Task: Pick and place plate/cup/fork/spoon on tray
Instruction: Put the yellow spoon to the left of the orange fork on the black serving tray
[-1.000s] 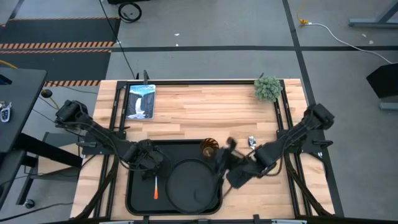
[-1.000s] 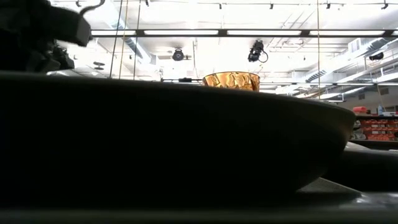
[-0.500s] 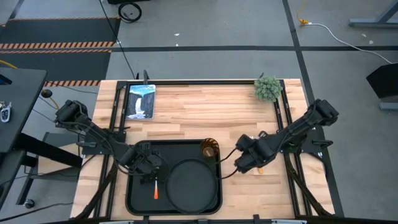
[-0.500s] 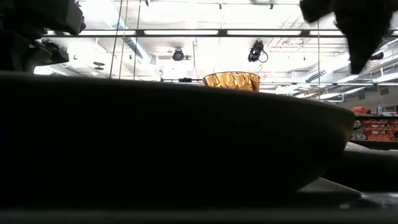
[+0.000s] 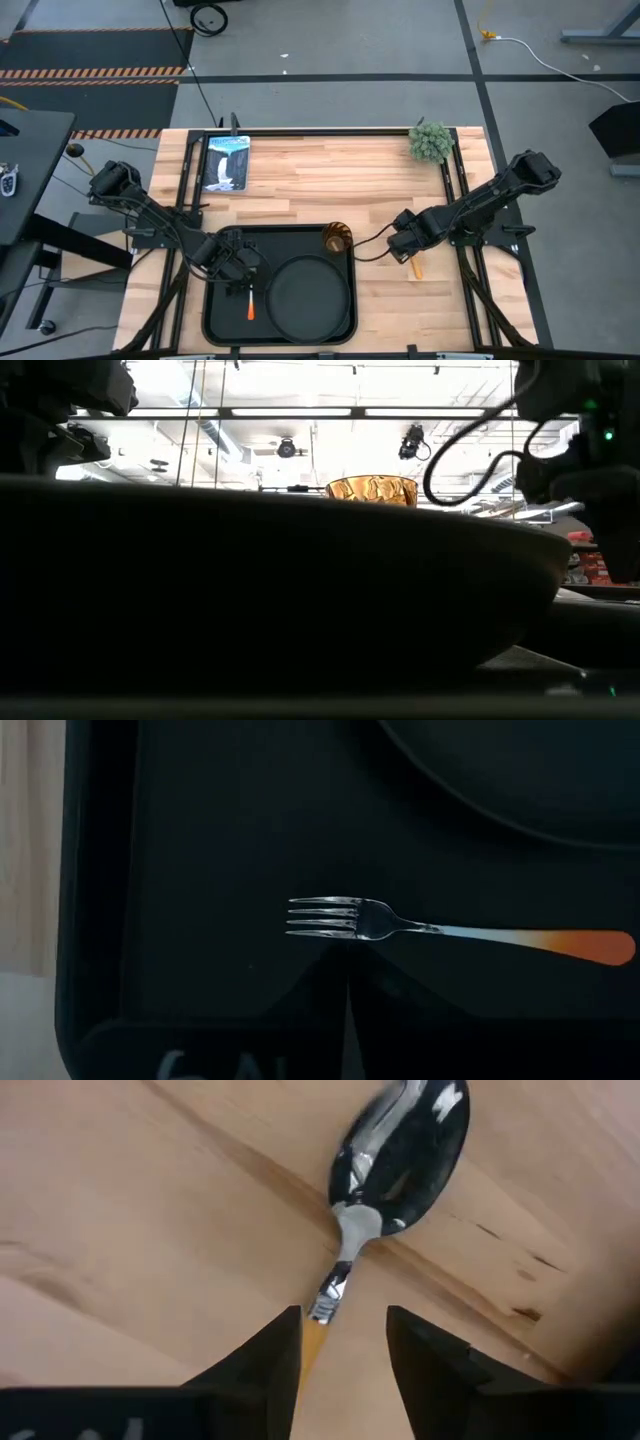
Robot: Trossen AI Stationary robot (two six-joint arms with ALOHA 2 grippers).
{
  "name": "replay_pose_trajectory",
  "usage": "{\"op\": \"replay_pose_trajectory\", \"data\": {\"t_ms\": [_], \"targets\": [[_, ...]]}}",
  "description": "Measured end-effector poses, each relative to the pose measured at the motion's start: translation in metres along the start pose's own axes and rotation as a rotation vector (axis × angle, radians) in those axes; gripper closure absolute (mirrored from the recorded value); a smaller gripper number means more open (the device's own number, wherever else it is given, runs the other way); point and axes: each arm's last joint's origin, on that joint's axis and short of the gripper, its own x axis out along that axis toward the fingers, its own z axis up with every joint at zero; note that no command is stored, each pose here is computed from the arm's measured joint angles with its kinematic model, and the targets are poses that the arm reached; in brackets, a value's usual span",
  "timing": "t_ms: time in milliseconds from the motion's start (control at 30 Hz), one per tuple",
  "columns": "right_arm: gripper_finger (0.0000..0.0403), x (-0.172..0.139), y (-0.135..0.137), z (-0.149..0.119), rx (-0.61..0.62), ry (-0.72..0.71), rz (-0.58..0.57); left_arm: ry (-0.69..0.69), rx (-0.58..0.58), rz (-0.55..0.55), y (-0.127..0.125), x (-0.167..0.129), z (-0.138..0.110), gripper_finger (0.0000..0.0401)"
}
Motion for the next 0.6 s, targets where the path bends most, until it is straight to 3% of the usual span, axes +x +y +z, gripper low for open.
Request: {"op": "replay_pose_trajectory", "data": {"t_ms": [267, 433, 600], "targets": [[0.0204, 0.012, -0.005, -0.001, 0.048, 0.001, -0.008, 0.000, 0.000, 0.000, 0.000, 0.000, 0.000, 0.0378], [0.0205, 0.022, -0.002, -0.001, 0.056, -0.019, 0.080, -0.007, -0.001, 0.006, 0.000, 0.000, 0.000, 0.0378], [0.0219, 0.030, -0.008, -0.003, 0.090, -0.022, 0.055, -0.013, -0.001, 0.013, 0.000, 0.000, 0.000, 0.0378]]}}
